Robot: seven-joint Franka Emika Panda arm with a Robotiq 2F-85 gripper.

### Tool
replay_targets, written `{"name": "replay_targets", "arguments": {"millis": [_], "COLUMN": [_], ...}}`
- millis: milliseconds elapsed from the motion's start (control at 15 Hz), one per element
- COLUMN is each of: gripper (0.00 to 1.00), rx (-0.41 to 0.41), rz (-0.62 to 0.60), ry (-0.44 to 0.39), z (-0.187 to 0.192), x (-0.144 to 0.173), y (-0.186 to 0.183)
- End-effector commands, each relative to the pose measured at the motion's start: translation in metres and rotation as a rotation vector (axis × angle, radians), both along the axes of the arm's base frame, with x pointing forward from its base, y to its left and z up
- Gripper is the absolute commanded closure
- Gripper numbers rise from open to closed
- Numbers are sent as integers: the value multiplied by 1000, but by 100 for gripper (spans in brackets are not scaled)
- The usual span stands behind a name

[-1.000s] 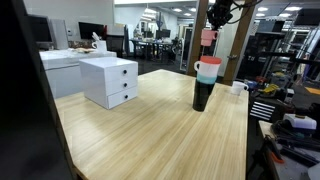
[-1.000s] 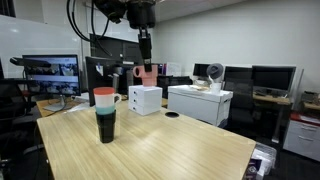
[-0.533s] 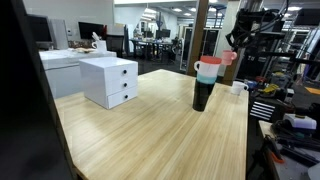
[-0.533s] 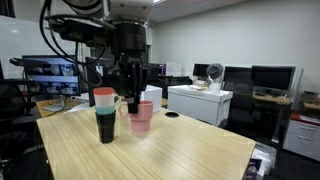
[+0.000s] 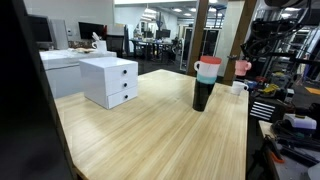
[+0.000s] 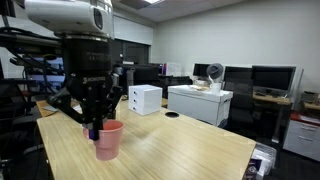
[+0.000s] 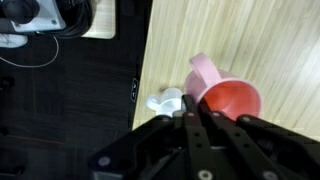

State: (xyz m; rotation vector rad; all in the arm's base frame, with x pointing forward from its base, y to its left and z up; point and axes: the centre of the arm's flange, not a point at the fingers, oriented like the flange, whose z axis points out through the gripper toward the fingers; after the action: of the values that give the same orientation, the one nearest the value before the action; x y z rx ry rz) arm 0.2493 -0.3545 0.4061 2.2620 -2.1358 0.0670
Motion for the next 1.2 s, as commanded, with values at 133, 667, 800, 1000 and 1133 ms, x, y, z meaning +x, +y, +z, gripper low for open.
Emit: {"name": "replay_targets", "arguments": {"millis": [133,667,800,1000,1133], "gripper": [95,95,95,95,95], "rx": [-7,14,9,21,33], "rz": [290,597,615,637,657], "ry": [-13,64,86,113,126], "z": [11,-10,-13,-25,-34], "x": [-16,-28,-27,-17,-11], "y": [-17,-65,-81,-103,-109]}}
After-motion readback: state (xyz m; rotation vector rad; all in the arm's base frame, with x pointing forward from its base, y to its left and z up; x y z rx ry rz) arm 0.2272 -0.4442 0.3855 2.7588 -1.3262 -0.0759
